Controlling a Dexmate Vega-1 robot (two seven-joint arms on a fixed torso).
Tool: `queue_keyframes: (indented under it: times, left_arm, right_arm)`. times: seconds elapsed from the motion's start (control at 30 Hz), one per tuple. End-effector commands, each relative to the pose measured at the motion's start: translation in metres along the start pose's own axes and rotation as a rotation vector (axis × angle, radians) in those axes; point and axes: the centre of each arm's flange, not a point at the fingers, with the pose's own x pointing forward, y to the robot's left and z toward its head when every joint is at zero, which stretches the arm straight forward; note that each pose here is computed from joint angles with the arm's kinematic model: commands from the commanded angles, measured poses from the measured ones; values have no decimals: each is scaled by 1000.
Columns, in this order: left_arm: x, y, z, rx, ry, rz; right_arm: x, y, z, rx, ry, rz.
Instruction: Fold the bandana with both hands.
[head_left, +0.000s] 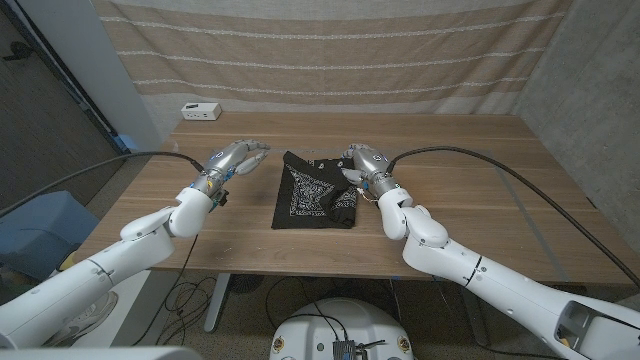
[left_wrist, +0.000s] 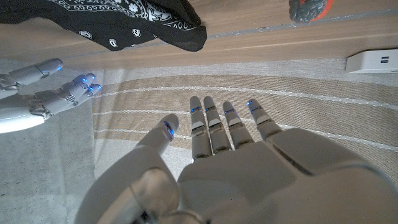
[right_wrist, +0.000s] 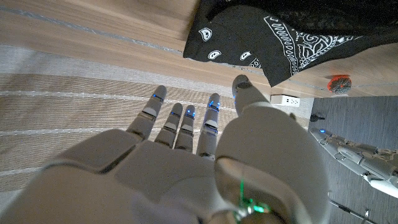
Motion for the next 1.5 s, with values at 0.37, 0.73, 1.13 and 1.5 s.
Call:
queue_keyframes:
  times: [0.37, 0.73, 1.13, 1.5]
  left_arm:
    - [14, 1, 5, -2, -58, -14]
    - [19, 2, 6, 11, -46, -18]
    - [23, 0, 7, 25, -43, -23]
    - [23, 1, 5, 25, -37, -22]
  right_arm:
    - [-38, 19, -37, -84, 81, 149]
    - [-40, 25, -35, -12, 57, 98]
    - [-38, 21, -31, -1, 44, 72]
    - [-40, 33, -22, 2, -10, 152]
